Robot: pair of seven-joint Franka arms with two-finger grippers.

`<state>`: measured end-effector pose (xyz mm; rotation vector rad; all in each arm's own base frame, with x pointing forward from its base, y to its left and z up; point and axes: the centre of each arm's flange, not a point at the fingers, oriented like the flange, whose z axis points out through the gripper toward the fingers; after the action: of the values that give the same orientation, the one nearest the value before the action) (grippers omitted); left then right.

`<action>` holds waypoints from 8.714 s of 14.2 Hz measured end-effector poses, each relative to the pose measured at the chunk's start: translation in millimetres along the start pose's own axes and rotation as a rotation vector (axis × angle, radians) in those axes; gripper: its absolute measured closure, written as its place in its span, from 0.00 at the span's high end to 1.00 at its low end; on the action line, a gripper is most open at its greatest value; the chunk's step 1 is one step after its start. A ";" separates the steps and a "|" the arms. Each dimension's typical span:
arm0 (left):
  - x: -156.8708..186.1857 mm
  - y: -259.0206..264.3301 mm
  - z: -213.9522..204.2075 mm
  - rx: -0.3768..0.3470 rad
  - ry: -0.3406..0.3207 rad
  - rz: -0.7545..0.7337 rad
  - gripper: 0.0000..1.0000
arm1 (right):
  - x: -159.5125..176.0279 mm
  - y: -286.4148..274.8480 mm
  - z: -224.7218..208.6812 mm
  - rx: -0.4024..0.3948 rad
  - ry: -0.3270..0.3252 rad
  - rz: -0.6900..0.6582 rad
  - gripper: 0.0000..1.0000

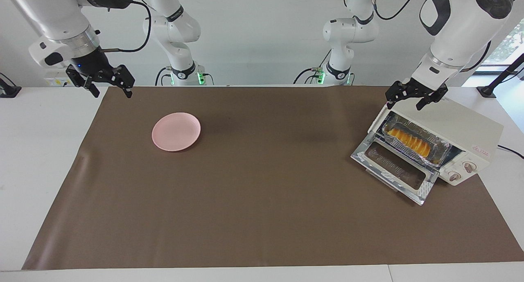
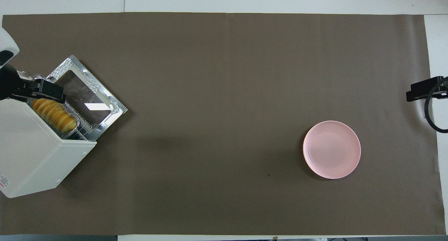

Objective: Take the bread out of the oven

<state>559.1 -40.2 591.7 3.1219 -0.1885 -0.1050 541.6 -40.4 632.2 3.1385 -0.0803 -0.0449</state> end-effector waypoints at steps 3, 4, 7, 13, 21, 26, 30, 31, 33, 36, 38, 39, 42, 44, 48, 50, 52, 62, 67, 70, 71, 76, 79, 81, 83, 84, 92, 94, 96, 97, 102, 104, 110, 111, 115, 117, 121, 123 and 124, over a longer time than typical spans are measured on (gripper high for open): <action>0.4 0.0 0.4 0.000 -0.001 0.000 1.00 | 0.0 0.0 0.0 0.000 0.000 0.000 1.00; 0.4 0.0 0.3 0.000 0.000 0.000 1.00 | 0.0 0.0 0.0 0.000 0.000 0.000 1.00; 0.5 1.1 0.4 0.000 -0.001 0.002 1.00 | -0.4 0.0 0.4 0.000 -0.004 0.000 1.00; 0.6 2.6 -1.4 0.000 0.003 0.001 1.00 | -1.9 -0.8 1.7 0.000 -0.018 -0.001 1.00; 0.7 0.2 2.8 0.009 -0.014 -0.215 1.00 | -2.0 -1.0 1.8 0.000 -0.019 -0.002 1.00; 33.3 6.6 57.7 0.164 -0.078 -0.424 1.00 | -2.0 -1.0 1.7 0.000 -0.019 -0.002 1.00; 59.9 4.8 90.0 0.207 -0.101 -0.562 1.00 | -2.0 -1.0 1.8 0.000 -0.019 -0.002 1.00; 63.2 2.5 96.1 0.225 -0.102 -0.604 1.00 | -2.0 -1.0 1.8 0.000 -0.019 -0.002 1.00; 70.2 -0.7 108.1 0.260 -0.087 -0.672 1.00 | -2.0 -1.0 1.8 0.000 -0.019 -0.002 1.00; 79.5 -5.7 130.5 0.295 -0.051 -0.780 1.00 | -2.0 -1.0 1.7 0.000 -0.019 -0.002 1.00; 79.9 -12.0 144.0 0.293 -0.041 -0.803 1.00 | -2.0 -1.0 1.7 0.000 -0.019 -0.002 1.00; 79.8 -15.7 150.5 0.291 -0.038 -0.806 1.00 | -2.0 -1.0 1.7 0.000 -0.019 -0.002 1.00; 78.0 -22.1 168.0 0.304 -0.033 -0.800 1.00 | -2.0 -1.0 1.7 0.000 -0.019 -0.002 1.00; 75.4 -23.1 177.6 0.318 -0.037 -0.791 1.00 | -2.0 -1.0 1.7 0.000 -0.019 -0.002 1.00; 73.5 -29.9 188.2 0.326 -0.029 -0.788 1.00 | -2.0 -1.0 1.7 0.000 -0.019 -0.002 1.00; 73.4 -31.1 191.9 0.332 -0.021 -0.783 1.00 | -2.0 -1.0 1.7 0.000 -0.019 -0.002 1.00; 73.9 -30.7 193.7 0.329 -0.014 -0.780 1.00 | -2.0 -1.0 1.7 0.000 -0.019 -0.002 1.00; 70.4 -29.6 210.6 0.330 -0.022 -0.768 0.68 | -2.1 -1.0 1.7 0.000 -0.019 -0.002 1.00; 67.6 -34.3 216.8 0.332 -0.027 -0.771 0.59 | -2.1 -1.0 1.7 0.000 -0.019 -0.002 1.00; 66.8 -37.5 217.8 0.330 -0.026 -0.776 0.56 | -2.1 -1.0 1.7 0.000 -0.019 -0.002 1.00; 66.7 -37.4 218.0 0.329 -0.025 -0.775 0.56 | -2.1 -1.0 1.7 0.000 -0.019 -0.002 1.00; 66.0 -37.2 212.8 0.328 -0.015 -0.765 0.02 | -2.1 -1.0 1.7 0.000 -0.019 -0.002 1.00; 67.1 -36.0 211.1 0.325 -0.011 -0.750 0.02 | -2.1 -1.0 1.7 0.000 -0.019 -0.002 1.00; 71.7 -29.8 202.5 0.312 0.008 -0.744 0.02 | -2.1 -1.0 1.7 0.000 -0.019 -0.002 1.00; 80.2 -15.0 187.3 0.282 0.036 -0.734 0.02 | -2.1 -1.0 1.7 0.000 -0.019 -0.002 1.00; 85.1 -6.4 178.7 0.264 0.051 -0.729 0.02 | -2.1 -1.0 1.7 0.000 -0.019 -0.002 1.00; 94.7 126.3 175.0 0.063 0.038 -0.618 0.02 | -2.1 -1.0 1.6 0.000 -0.019 -0.002 1.00; 90.4 158.5 174.8 0.033 0.038 -0.586 0.02 | -2.1 -1.0 1.6 0.000 -0.019 -0.002 1.00; 83.9 195.1 172.7 0.019 0.052 -0.564 0.02 | -2.1 -1.0 1.6 0.000 -0.019 -0.002 1.00; 81.3 209.3 170.0 0.015 0.058 -0.563 0.02 | -2.1 -1.0 1.6 0.000 -0.019 -0.002 1.00; 81.5 233.0 154.9 -0.002 0.086 -0.513 0.02 | -2.1 -1.0 1.6 0.000 -0.019 -0.002 1.00; 75.8 251.6 158.2 0.003 0.082 -0.417 0.02 | -2.1 -1.0 1.6 0.000 -0.019 -0.002 1.00; 44.2 327.6 164.0 0.015 0.080 -0.097 0.02 | -2.1 0.2 1.6 0.000 -0.019 0.001 1.00; 36.7 341.5 166.4 0.019 0.077 -0.032 0.02 | -2.2 1.5 1.6 0.001 -0.019 0.003 1.00; 25.1 362.4 183.1 0.021 0.083 0.105 0.02 | -2.1 0.0 1.6 0.000 -0.019 0.000 1.00; 22.0 367.0 194.9 0.029 0.068 0.127 0.02 | -2.2 1.7 1.7 0.001 -0.019 0.003 1.00; -4.9 404.3 210.0 0.042 0.048 0.126 0.02 | -2.2 2.0 2.3 0.001 -0.020 0.004 1.00; -18.1 423.8 215.7 0.043 0.046 0.111 0.02 | -2.3 1.7 3.4 0.001 -0.022 0.003 1.00; -22.1 432.3 220.5 0.041 0.051 0.093 0.02 | -2.6 1.7 5.1 0.001 -0.026 0.003 1.00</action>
<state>470.5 -468.4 380.2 3.1453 -0.3391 -0.0202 538.8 -41.9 627.1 3.1388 -0.0853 -0.0860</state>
